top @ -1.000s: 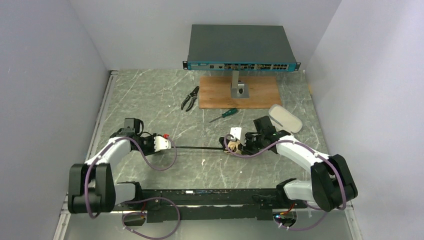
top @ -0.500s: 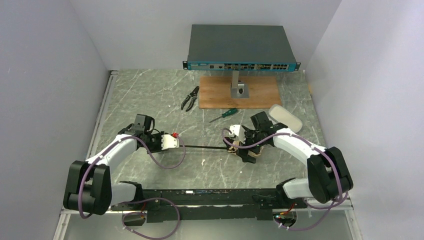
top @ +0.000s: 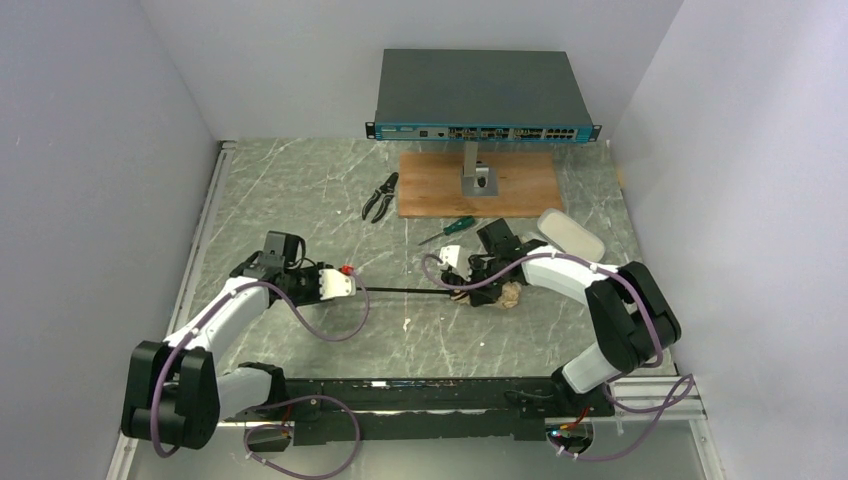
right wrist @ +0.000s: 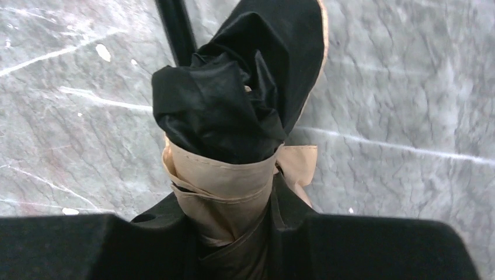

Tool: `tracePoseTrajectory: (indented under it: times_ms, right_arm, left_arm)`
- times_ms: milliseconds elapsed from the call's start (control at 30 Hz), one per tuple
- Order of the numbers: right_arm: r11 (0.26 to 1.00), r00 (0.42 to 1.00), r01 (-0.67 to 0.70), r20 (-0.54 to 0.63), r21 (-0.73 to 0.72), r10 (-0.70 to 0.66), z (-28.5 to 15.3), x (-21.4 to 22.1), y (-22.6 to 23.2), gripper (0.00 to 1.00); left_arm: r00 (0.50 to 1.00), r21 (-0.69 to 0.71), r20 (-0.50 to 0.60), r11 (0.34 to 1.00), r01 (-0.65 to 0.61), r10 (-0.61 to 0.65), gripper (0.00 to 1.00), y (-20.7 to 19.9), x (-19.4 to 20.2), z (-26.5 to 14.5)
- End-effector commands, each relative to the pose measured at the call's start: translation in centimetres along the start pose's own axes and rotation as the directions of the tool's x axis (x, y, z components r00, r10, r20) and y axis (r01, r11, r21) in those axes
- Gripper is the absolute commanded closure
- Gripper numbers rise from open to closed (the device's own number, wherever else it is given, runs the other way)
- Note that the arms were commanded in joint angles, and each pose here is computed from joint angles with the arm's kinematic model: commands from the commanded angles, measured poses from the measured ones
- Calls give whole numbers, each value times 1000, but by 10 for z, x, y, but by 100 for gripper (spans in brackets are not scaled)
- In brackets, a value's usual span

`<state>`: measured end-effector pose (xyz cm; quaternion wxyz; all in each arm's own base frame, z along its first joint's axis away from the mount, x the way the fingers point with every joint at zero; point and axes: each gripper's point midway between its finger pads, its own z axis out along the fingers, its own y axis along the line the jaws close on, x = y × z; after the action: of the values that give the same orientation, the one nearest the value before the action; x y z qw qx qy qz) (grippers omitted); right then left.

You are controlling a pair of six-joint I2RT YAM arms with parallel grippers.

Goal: Open the umbrella

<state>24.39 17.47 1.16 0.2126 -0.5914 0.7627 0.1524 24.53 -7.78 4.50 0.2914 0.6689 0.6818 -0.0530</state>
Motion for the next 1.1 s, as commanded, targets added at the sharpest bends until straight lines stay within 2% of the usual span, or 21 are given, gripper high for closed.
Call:
tracePoseTrajectory:
  times_ms: [0, 67, 100, 167, 267, 467, 667, 800, 867, 933, 1067]
  right_arm:
    - [996, 998, -13, -67, -87, 7, 19, 23, 32, 100]
    - [997, 999, 1, -41, -80, -4, 9, 15, 33, 100]
    - [997, 1000, 0, -28, -82, -2, 4, 10, 34, 100]
    - [996, 1000, 7, -4, -90, -8, -5, 2, 36, 100]
    - [997, 1000, 5, 20, -80, -4, -15, -9, 35, 100]
    - [995, 998, 2, 68, -101, 4, -29, -30, 46, 100]
    - [994, 996, -16, 88, -109, 26, -32, -44, 49, 100]
    - [995, 997, -12, 69, -104, 19, -31, -39, 49, 100]
    - [995, 998, -6, 57, -99, 11, -32, -33, 50, 100]
    - [996, 999, 5, 39, -84, -2, -34, -24, 50, 100]
    - [999, 999, -34, 2, -41, 35, -50, 13, 36, 100]
  left_arm:
    - [992, -71, 91, 994, -79, 85, 53, 8, -24, -4]
    - [990, -94, 83, 990, -109, 117, 35, 8, -27, -5]
    - [988, -106, 79, 986, -125, 134, 30, 8, -29, -6]
    - [984, -129, 64, 979, -157, 166, 23, 10, -32, -5]
    - [980, -109, 8, 975, -195, 197, 22, 8, -33, 1]
    - [971, -96, -94, 969, -229, 220, 33, 9, -47, 18]
    - [946, -90, -79, 943, -321, 315, 38, -9, -101, 31]
    - [933, -89, -144, 934, -345, 331, 45, -10, -110, 36]
    - [922, -92, -209, 932, -350, 326, 51, -6, -98, 39]
    - [898, -86, -302, 929, -360, 320, 58, -1, -70, 38]
    - [860, -75, -475, 965, -250, 186, 73, 15, 32, 7]
